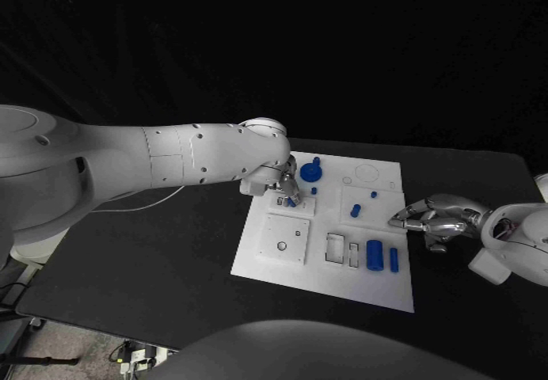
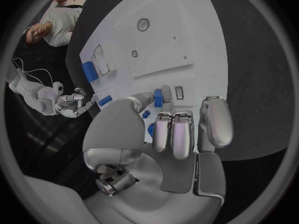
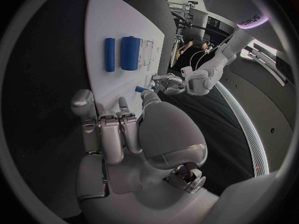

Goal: Assemble the parts on the task board

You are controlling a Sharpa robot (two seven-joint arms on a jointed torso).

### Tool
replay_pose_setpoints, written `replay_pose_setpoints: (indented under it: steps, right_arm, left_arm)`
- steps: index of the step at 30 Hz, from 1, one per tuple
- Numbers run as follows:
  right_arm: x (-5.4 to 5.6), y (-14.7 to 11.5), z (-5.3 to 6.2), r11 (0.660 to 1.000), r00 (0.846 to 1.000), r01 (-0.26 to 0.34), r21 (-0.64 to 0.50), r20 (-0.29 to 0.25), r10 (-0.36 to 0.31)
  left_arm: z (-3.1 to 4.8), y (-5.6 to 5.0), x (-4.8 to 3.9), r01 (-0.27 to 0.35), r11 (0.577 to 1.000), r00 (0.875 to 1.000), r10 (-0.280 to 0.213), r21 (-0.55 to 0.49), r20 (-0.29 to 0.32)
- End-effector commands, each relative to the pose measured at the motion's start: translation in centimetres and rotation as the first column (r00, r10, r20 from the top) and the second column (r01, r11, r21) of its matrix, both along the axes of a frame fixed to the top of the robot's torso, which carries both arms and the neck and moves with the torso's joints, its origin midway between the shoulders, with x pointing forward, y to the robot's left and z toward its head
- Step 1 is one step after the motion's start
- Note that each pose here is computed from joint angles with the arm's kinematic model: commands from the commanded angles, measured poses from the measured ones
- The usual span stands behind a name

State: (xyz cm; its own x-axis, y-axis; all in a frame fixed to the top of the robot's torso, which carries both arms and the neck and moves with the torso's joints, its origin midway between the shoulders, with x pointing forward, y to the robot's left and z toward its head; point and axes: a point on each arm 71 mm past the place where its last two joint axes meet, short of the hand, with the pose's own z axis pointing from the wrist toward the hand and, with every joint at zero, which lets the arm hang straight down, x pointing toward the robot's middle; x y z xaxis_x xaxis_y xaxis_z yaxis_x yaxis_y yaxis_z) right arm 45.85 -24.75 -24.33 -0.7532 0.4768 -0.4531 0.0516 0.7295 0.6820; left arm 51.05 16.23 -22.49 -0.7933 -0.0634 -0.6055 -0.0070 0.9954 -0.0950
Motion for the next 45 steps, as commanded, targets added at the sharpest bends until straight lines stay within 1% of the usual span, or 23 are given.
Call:
replay_pose_setpoints:
  steps: [1,12,25,35,45]
  right_arm:
    - [-0.12,0.11,-0.08,1.000,1.000,-0.014,0.001,-0.009,0.014]
    - [-0.13,0.10,-0.09,1.000,1.000,-0.014,0.002,-0.009,0.014]
    - [-0.14,0.16,-0.14,1.000,1.000,-0.017,0.002,-0.010,0.017]
    - [-0.20,0.07,-0.21,1.000,1.000,-0.016,0.002,-0.013,0.016]
    - [-0.23,0.08,-0.24,1.000,1.000,-0.017,0.002,-0.014,0.017]
  left_arm:
    - [-0.34,0.81,-0.28,-0.065,0.990,0.997,0.068,0.122,-0.027]
    - [-0.43,0.84,-0.33,-0.060,0.989,0.997,0.065,0.135,-0.035]
    - [-0.37,0.99,-0.23,-0.059,0.986,0.998,0.062,0.158,-0.015]
    - [-0.30,0.97,-0.17,-0.068,0.988,0.998,0.069,0.136,0.003]
    - [-0.33,0.73,-0.11,-0.060,0.994,0.998,0.060,0.096,-0.002]
